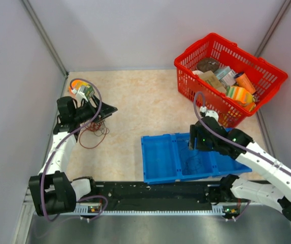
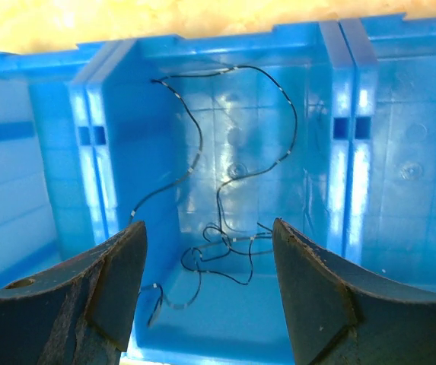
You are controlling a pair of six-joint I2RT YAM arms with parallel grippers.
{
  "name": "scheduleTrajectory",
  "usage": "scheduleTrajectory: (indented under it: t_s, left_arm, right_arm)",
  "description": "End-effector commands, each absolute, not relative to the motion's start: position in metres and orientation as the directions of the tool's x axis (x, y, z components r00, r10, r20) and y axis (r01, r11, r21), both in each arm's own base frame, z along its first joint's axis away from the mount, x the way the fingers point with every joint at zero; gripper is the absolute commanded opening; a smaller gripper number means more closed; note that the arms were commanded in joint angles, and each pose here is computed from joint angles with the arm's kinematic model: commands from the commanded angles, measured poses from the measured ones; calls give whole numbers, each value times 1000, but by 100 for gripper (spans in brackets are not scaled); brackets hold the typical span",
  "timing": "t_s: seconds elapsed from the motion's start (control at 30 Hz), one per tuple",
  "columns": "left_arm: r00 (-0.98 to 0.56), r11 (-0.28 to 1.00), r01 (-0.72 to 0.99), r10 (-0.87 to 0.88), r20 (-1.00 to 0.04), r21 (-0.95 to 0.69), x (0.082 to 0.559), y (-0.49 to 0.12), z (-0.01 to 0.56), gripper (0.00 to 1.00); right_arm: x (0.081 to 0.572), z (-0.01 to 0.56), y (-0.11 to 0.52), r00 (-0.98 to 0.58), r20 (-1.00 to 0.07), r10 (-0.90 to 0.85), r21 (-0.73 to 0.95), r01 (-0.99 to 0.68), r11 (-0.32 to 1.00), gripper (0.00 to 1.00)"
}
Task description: Untangle the cables
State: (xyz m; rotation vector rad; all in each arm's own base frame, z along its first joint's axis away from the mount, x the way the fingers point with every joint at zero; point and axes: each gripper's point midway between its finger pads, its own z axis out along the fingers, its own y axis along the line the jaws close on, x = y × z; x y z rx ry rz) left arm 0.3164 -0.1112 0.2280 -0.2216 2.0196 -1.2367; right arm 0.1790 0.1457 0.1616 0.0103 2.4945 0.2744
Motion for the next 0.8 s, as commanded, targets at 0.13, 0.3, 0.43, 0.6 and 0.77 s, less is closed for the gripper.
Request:
scheduleTrajectory:
  t_s: [0.13, 0.3, 0.43, 0.6, 0.77]
  left_arm:
    - [-674, 524, 274, -493, -550, -806, 318, -110, 237, 70]
    - [-681, 538, 231, -505, -530, -810, 324, -106, 226, 69]
    - [-674, 567, 189, -518, -526, -801, 327, -101, 219, 66]
    - [-656, 611, 173, -514, -553, -773, 328, -95, 221, 66]
    - [-615, 670, 74, -552, -563, -739, 326, -79, 219, 75]
  right_arm:
    - [168, 173, 167, -803, -586, 111, 356, -131, 925, 63]
    - [156, 123, 170, -838, -535, 106, 375, -124, 919, 56]
    - [152, 101, 165, -849, -520, 93, 357, -117, 927, 51]
    - [153, 92, 168, -848, -522, 93, 363, -122, 924, 47]
    - [164, 117, 150, -810, -576, 104, 286, -81, 955, 46]
